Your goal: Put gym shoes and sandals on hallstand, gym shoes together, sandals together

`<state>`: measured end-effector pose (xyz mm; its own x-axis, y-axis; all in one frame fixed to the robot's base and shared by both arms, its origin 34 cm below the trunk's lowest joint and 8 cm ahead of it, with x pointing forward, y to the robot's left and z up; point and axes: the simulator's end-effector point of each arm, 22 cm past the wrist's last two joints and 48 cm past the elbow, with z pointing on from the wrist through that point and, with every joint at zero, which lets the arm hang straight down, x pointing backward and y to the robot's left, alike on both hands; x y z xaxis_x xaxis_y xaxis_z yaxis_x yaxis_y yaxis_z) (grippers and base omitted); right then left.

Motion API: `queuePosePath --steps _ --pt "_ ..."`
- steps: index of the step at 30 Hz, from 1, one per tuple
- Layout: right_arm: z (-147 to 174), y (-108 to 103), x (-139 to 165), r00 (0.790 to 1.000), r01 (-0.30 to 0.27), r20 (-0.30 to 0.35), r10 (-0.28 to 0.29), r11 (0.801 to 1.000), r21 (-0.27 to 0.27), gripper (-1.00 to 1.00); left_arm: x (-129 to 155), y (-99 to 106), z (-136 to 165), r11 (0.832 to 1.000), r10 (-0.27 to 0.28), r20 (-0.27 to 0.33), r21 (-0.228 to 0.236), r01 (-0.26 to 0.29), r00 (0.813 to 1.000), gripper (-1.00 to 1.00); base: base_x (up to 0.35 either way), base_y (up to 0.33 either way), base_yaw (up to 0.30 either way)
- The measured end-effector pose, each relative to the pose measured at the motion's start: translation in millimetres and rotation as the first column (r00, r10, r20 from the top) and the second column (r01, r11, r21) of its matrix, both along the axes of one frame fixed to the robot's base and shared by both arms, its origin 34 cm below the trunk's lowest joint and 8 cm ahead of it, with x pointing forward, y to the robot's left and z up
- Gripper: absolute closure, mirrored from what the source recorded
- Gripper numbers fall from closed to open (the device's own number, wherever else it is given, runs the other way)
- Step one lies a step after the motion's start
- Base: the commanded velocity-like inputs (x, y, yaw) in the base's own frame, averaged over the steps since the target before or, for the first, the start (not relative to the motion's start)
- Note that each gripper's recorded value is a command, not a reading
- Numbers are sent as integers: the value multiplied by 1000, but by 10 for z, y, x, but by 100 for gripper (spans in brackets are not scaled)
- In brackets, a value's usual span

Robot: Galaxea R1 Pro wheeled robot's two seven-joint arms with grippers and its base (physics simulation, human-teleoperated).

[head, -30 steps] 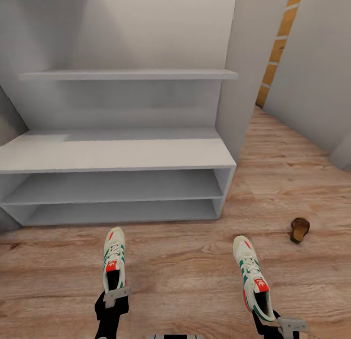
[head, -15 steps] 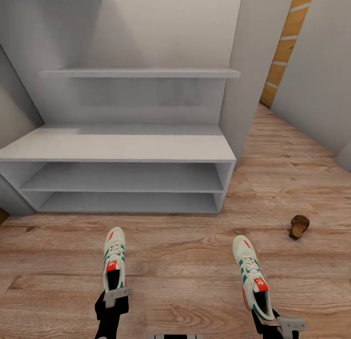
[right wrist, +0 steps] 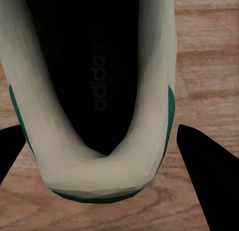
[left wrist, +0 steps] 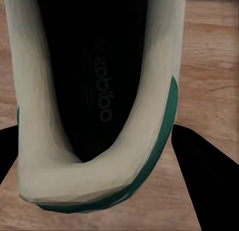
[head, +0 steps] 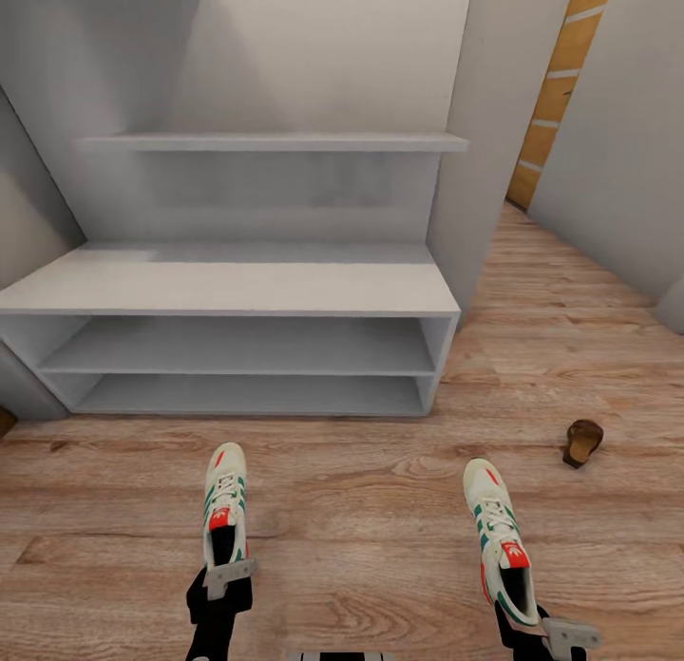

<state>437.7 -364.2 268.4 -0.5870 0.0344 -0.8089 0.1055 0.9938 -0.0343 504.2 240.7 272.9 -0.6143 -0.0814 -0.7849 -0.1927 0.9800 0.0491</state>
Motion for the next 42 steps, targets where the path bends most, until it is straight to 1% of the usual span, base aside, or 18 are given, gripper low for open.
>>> queuePosePath --steps 7,10,12,16,18,19,20,21,22,23,25,26,27,29,32,35,38,42 --pt "-7 -33 -16 1000 6 -4 -6 1000 -3 100 43 -47 -1 1000 -23 -7 -3 23 1000 100 0 0 0" --pt "-1 -66 -16 1000 10 -3 -10 1000 -7 100 75 -62 -25 999 -35 -32 -1 35 999 100 0 0 0" --pt "13 -149 -17 1000 13 -4 -13 1000 -18 100 195 -83 -10 999 -50 -51 -1 50 997 100 0 0 0" --pt "68 -435 -19 1000 19 -5 -19 998 -59 100 653 -244 107 992 -121 -81 -39 118 989 100 0 0 0" --pt "129 -691 -39 998 60 3 -60 995 -83 100 934 -372 219 984 -171 -80 -72 165 982 100 0 0 0" --pt "148 -768 -49 997 72 6 -72 993 -91 100 1015 -396 256 982 -180 -78 -80 174 981 100 0 0 0" --pt "215 -1059 -109 990 138 16 -137 984 -112 100 1199 -456 330 976 -201 -87 -101 192 976 100 0 0 0" --pt "271 -1291 -172 981 194 24 -192 973 -125 100 1392 -497 450 973 -216 -83 -106 207 973 100 0 0 0" --pt "320 -1562 -270 968 249 19 -249 958 -144 100 1506 -519 505 970 -225 -101 -113 214 969 100 0 0 0" --pt "336 -1645 -298 965 262 16 -262 953 -150 100 1610 -537 565 968 -233 -115 -118 219 966 100 0 0 0" --pt "425 -2043 -403 946 318 -9 -324 932 -177 100 1896 -557 762 966 -246 -142 -120 230 959 100 0 0 0" --pt "431 -2084 -410 946 315 -18 -324 931 -183 100 1939 -555 794 966 -247 -144 -120 231 958 100 0 0 0" --pt "460 -2197 -436 940 329 -29 -341 925 -190 100 2056 -550 890 965 -249 -140 -116 234 958 100 0 0 0" --pt "486 -2269 -441 937 335 -35 -348 921 -197 100 2185 -547 1000 965 -250 -130 -113 236 959 100 0 0 0" --pt "557 -2413 -480 924 368 -25 -381 907 -205 100 2336 -540 1130 965 -252 -137 -109 239 958 100 0 0 0" --pt "641 -2576 -558 903 419 -4 -429 884 -209 100 2468 -538 1260 964 -256 -159 -109 241 953 100 0 0 0" --pt "691 -2641 -573 897 434 9 -443 875 -213 100 2625 -542 1427 964 -260 -153 -107 245 954 100 0 0 0" --pt "754 -2670 -527 898 434 25 -440 874 -218 100 2734 -556 1548 963 -262 -138 -106 249 955 100 0 0 0"
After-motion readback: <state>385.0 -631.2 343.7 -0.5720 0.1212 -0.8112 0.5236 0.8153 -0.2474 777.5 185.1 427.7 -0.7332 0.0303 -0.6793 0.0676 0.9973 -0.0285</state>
